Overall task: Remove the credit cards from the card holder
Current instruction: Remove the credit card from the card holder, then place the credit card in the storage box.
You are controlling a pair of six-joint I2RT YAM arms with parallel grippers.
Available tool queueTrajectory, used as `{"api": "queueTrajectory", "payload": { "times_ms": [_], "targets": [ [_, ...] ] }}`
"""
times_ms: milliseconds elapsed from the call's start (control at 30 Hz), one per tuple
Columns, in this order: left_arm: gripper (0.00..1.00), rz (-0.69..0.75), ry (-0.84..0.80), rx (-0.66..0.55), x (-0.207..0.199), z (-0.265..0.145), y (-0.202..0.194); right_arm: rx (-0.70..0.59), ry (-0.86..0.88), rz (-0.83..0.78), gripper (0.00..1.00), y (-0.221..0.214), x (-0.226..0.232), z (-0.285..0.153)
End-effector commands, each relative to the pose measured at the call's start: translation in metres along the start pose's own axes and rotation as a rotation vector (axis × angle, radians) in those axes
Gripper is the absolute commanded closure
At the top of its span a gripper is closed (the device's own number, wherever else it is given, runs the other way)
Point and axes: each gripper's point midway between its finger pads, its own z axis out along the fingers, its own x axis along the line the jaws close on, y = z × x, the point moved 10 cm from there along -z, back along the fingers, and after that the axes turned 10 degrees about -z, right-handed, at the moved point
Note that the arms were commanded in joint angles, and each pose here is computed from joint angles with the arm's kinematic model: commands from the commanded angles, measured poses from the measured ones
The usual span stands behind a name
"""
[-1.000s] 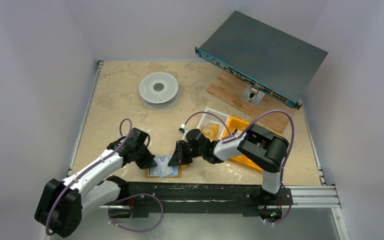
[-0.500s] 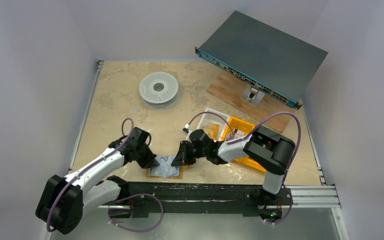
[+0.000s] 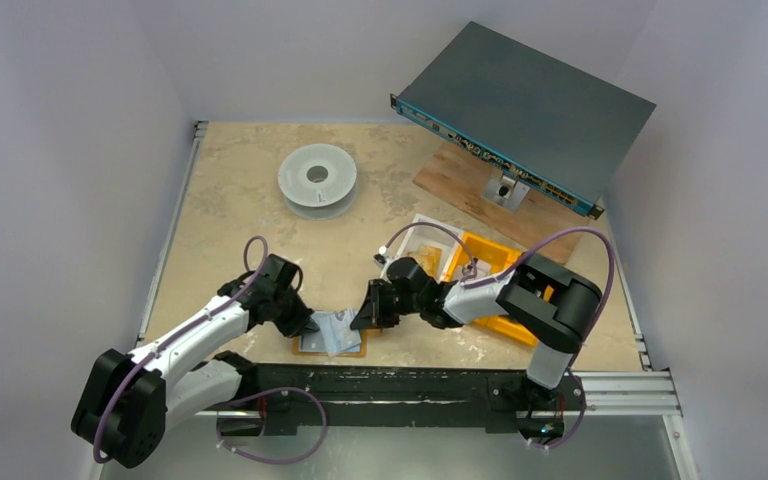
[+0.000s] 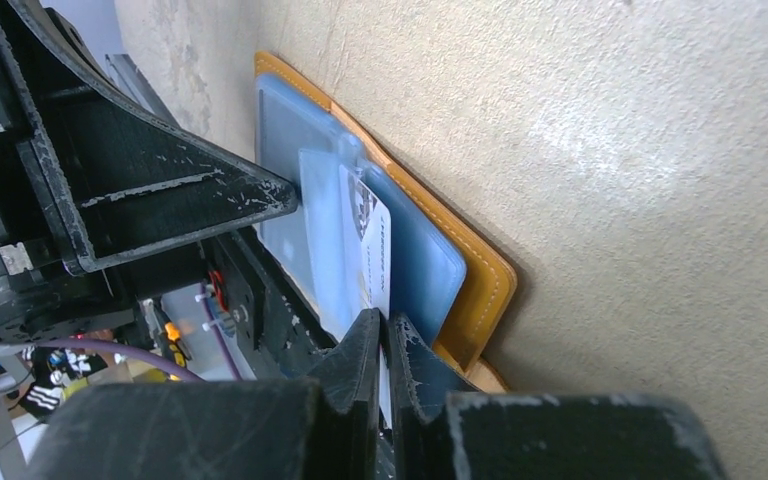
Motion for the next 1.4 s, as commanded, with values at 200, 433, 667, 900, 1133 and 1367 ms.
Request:
{"api": "queueTrajectory", "payload": {
  "times_ms": [200,433,667,900,1133,1367],
  "targets": [
    [1.0,0.029,0.101,-0.054,0.013,0.002,0.003,-0.067,-0.115,-0.051,1.0,0.014,0.003,-0.02],
    [1.0,0.079,0.038,-0.082,-0.002,-0.015,0.007,-0.088,-0.107,-0.091,1.0,0.026,0.017,-0.025],
    [0.9,0.155,-0.049,-0.091,-0.019,-0.036,0.009,-0.116,-0.092,-0.112,1.0,0.034,0.032,-0.038],
    [0.52,0.243,-0.191,-0.101,-0.032,-0.06,0.009,-0.16,-0.106,-0.118,1.0,0.038,0.045,-0.061],
    [0.22,0.332,-0.258,-0.109,-0.043,-0.079,0.009,-0.232,-0.187,-0.089,1.0,0.037,0.046,-0.092],
    [0.18,0.383,-0.31,-0.088,-0.048,-0.087,0.007,-0.325,-0.368,-0.018,1.0,0.036,0.031,-0.142]
  ]
}}
